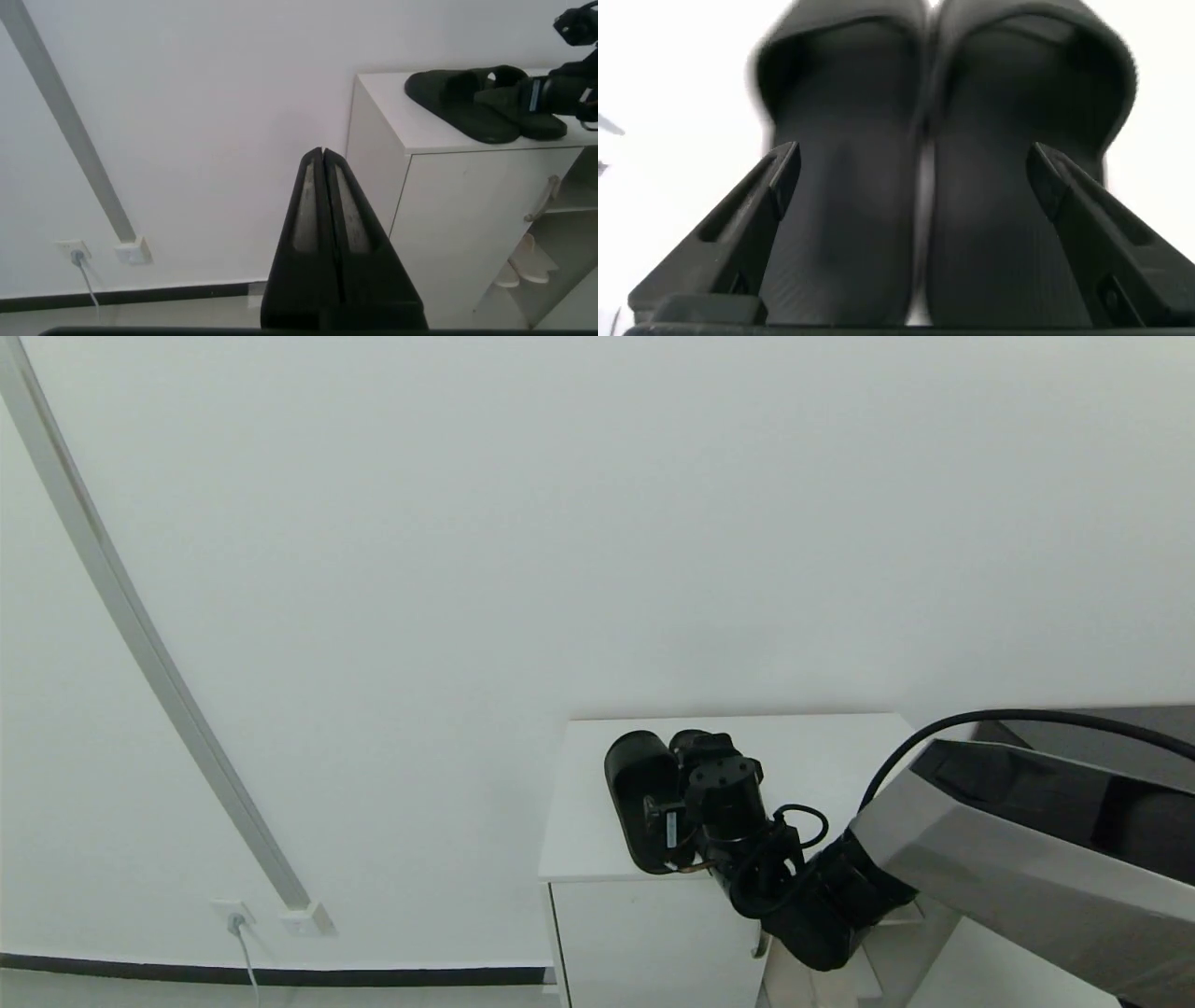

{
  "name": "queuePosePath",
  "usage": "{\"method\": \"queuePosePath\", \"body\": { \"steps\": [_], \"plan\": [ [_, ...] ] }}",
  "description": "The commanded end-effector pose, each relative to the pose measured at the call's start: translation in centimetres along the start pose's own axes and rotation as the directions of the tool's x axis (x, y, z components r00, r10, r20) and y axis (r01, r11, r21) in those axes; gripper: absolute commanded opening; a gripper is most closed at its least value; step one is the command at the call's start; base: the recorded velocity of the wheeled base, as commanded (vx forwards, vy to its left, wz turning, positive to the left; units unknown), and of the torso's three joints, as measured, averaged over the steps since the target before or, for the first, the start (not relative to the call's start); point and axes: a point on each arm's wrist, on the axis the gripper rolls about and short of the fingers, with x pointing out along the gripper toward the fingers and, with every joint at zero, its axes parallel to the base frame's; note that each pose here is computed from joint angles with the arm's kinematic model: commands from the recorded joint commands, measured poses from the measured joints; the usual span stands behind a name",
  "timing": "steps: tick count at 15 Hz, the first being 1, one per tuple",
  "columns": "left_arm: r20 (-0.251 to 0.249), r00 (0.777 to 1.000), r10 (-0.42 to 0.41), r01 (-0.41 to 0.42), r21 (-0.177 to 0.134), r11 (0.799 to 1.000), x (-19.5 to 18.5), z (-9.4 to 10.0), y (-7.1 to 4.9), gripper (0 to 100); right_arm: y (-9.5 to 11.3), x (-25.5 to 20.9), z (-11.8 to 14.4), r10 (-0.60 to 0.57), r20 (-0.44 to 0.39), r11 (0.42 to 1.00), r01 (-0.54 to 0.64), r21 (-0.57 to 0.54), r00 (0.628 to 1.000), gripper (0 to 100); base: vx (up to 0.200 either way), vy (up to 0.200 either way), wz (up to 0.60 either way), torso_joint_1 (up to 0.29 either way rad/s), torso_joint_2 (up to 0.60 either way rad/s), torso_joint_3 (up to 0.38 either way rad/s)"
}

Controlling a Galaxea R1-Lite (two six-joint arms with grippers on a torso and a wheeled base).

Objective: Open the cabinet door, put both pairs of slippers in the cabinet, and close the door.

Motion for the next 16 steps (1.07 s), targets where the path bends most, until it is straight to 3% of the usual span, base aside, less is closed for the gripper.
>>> {"method": "queuePosePath", "body": {
  "steps": [1,5,16],
  "plan": [
    [0.0,1.0,0.003,-0.003,0.0,1.0,0.0,0.0,0.0,0,-0.1,1.7,-0.7,0.002,0.001,1.0,-0.002,0.001,1.0,100,0.0,0.0,0.0,0.0,0.0,0.0],
    [0.0,1.0,0.0,0.0,0.001,1.0,0.0,0.0,0.0,0,-0.8,4.9,-1.0,-0.031,0.037,0.999,0.03,0.01,0.999,100,0.0,0.0,0.0,0.0,0.0,0.0],
    [0.0,1.0,0.001,-0.001,0.0,1.0,0.0,0.0,0.0,0,-1.0,6.9,-0.5,-0.048,0.085,0.998,0.051,-0.031,0.995,100,0.0,0.0,0.0,0.0,0.0,0.0]
  ]
}}
